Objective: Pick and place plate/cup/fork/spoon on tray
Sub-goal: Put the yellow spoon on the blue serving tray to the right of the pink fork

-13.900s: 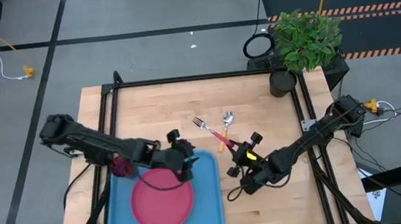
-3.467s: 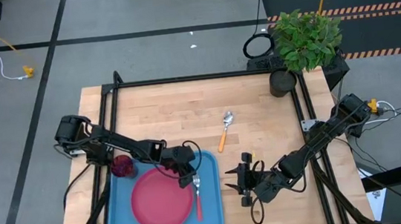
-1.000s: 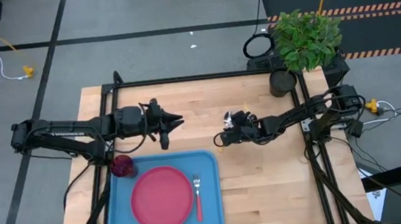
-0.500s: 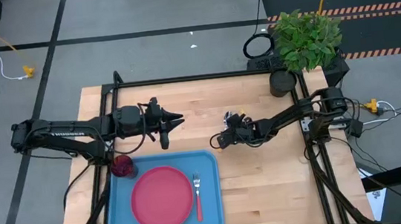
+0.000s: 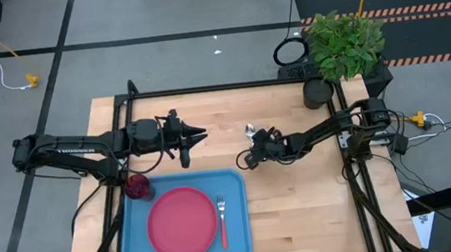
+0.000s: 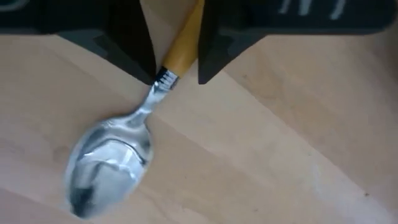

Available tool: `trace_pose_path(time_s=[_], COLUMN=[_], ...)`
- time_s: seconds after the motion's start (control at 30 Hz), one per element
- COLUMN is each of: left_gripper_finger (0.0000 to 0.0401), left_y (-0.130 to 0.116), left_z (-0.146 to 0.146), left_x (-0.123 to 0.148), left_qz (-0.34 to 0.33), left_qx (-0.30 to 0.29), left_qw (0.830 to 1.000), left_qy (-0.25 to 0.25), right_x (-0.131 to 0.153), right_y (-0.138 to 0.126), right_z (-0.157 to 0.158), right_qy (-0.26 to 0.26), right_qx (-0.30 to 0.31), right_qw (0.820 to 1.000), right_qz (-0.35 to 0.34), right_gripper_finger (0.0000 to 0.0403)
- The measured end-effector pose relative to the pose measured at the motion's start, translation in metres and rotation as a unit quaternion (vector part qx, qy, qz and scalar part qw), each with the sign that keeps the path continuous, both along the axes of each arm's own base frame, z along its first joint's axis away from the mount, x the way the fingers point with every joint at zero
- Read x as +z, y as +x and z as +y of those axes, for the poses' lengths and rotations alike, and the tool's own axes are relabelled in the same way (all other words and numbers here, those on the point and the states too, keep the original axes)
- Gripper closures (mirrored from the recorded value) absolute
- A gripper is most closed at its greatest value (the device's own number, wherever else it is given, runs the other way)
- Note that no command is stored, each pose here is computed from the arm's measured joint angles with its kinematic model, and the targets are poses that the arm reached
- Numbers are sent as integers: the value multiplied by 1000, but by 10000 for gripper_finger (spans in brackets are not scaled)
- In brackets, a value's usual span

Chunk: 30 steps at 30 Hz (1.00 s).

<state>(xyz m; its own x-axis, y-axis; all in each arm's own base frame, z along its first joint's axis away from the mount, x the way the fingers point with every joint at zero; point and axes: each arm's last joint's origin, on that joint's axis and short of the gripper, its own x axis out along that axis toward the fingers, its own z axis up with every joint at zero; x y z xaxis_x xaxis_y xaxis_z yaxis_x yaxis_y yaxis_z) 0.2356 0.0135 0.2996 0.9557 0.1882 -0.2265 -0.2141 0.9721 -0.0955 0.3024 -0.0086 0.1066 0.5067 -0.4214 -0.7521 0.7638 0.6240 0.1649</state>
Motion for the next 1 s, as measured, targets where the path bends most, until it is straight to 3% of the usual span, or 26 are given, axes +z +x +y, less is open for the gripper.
trace_pose_path(time_s=[0.37, 0.77, 1.0], left_gripper_finger=[320, 320, 320], left_y=[0, -1, -1], left_z=[0, 0, 0], left_x=[-1, -3, -3], left_qz=[3, 17, 17], left_qx=[0, -4, -5], left_qw=[1000, 1000, 1000], left_qy=[1, 14, 13], right_x=[9, 29, 26], right_y=[-5, -10, -15], right_z=[2, 6, 8], right_qy=[19, 9, 7], right_qx=[34, 43, 50], right_qw=[999, 999, 998], right_qz=[10, -5, 30], right_gripper_finger=[372, 383, 395])
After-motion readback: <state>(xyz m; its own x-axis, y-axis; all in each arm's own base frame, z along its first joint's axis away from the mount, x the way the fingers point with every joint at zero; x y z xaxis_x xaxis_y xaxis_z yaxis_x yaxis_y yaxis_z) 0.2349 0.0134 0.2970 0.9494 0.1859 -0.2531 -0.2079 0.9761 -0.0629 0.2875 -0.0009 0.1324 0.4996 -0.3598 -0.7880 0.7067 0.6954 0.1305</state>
